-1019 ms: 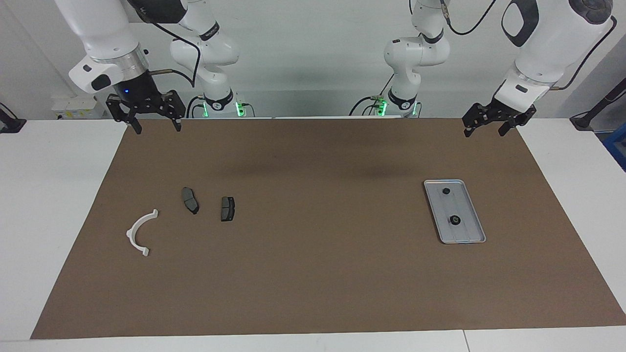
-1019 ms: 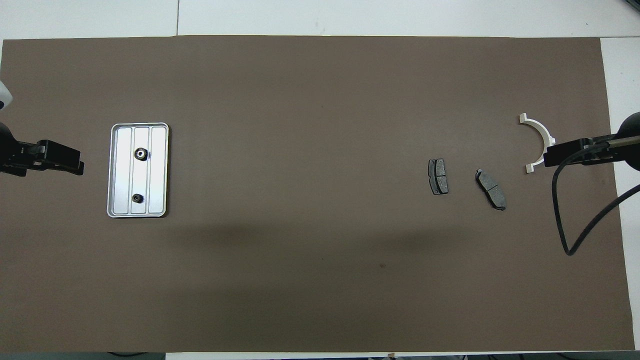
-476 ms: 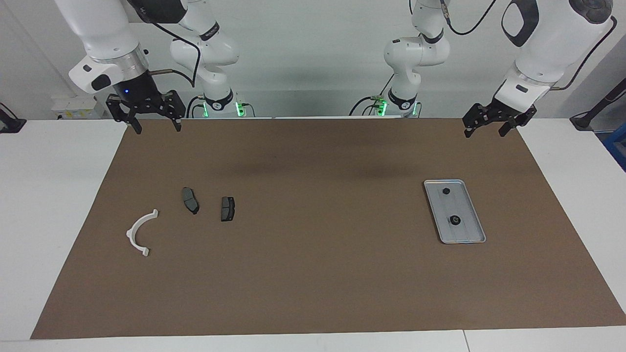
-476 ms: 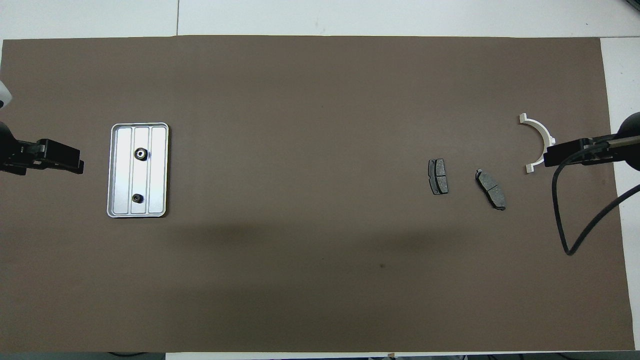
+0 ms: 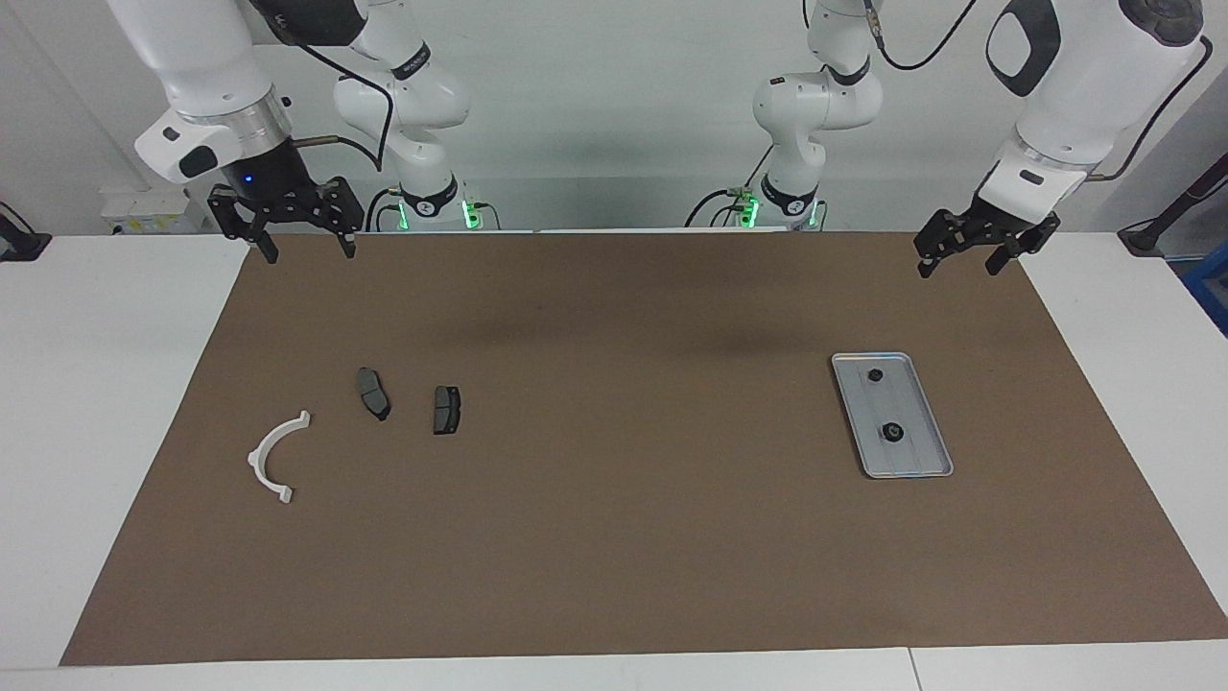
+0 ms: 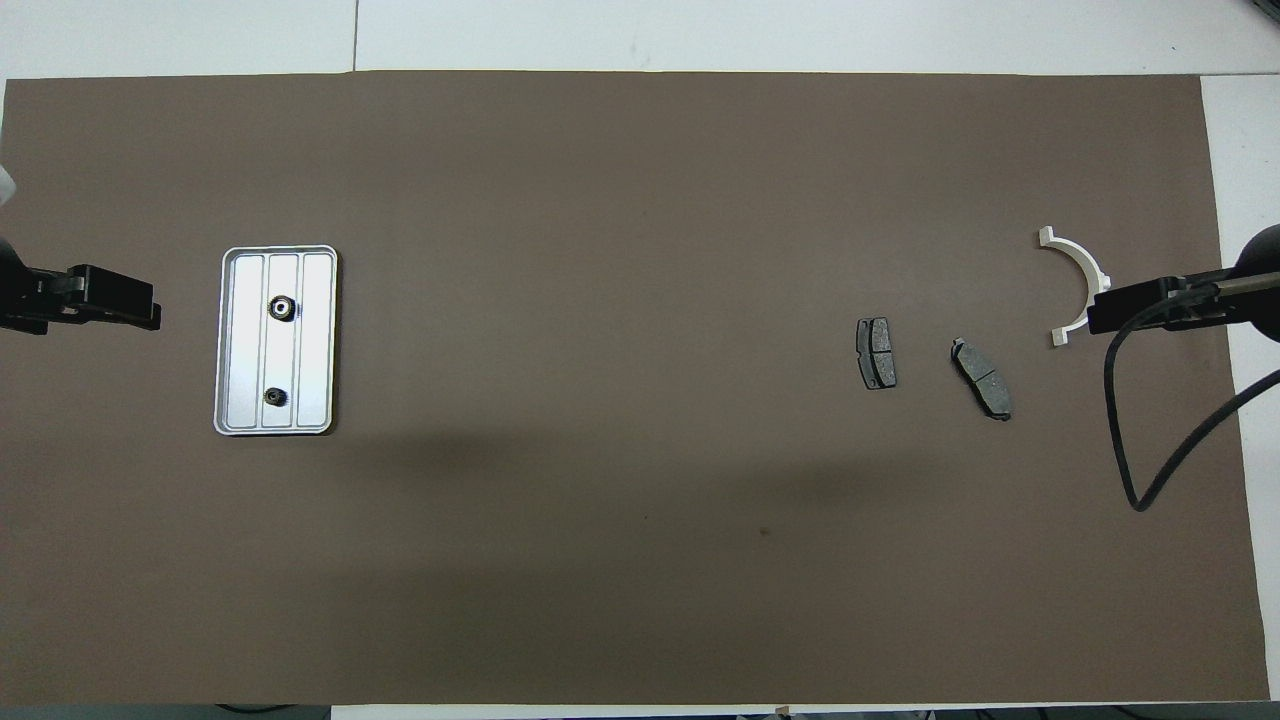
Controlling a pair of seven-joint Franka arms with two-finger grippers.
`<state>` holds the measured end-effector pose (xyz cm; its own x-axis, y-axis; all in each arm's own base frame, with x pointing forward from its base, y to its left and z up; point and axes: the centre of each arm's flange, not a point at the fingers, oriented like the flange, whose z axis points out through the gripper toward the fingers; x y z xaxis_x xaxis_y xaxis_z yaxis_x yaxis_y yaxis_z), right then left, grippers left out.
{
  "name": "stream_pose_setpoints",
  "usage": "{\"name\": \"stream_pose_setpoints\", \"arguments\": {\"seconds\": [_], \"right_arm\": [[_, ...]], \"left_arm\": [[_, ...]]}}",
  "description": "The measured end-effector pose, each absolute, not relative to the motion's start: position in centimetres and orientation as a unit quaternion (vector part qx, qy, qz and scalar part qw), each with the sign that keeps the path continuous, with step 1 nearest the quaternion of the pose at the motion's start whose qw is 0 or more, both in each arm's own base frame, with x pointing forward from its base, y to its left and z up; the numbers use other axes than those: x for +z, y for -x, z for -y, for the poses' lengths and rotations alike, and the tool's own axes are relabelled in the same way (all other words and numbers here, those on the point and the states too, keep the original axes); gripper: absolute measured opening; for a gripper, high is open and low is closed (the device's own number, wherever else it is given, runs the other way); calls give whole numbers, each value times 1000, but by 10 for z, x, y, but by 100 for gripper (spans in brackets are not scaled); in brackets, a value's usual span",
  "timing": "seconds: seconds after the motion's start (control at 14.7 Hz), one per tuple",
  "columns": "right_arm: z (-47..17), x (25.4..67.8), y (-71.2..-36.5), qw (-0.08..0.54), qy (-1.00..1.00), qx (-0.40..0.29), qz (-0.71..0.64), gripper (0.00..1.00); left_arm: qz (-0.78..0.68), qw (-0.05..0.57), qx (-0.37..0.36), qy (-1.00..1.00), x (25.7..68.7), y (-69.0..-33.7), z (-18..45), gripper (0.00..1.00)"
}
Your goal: Place bearing gear from tray to pile
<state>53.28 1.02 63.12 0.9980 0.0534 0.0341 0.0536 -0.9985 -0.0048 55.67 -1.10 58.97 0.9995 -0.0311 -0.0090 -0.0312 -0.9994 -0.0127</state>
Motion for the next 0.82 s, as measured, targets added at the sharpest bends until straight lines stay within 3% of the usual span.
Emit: {"name": "stream_pose_setpoints", "arguments": {"seconds": [0.27,0.54,0.82], "right_arm": [[-10,634,-531,3,999,-19,27,100],[-10,634,-531,3,999,-20,27,100],[-11,634,-531,3,999,-20,27,100]], "left_arm": [[-2,7,-17,1000,533,-591,-7,100],[7,5,-10,1000,445,-630,-17,100],[36,3,0,999,383,-644,-15,100]]}}
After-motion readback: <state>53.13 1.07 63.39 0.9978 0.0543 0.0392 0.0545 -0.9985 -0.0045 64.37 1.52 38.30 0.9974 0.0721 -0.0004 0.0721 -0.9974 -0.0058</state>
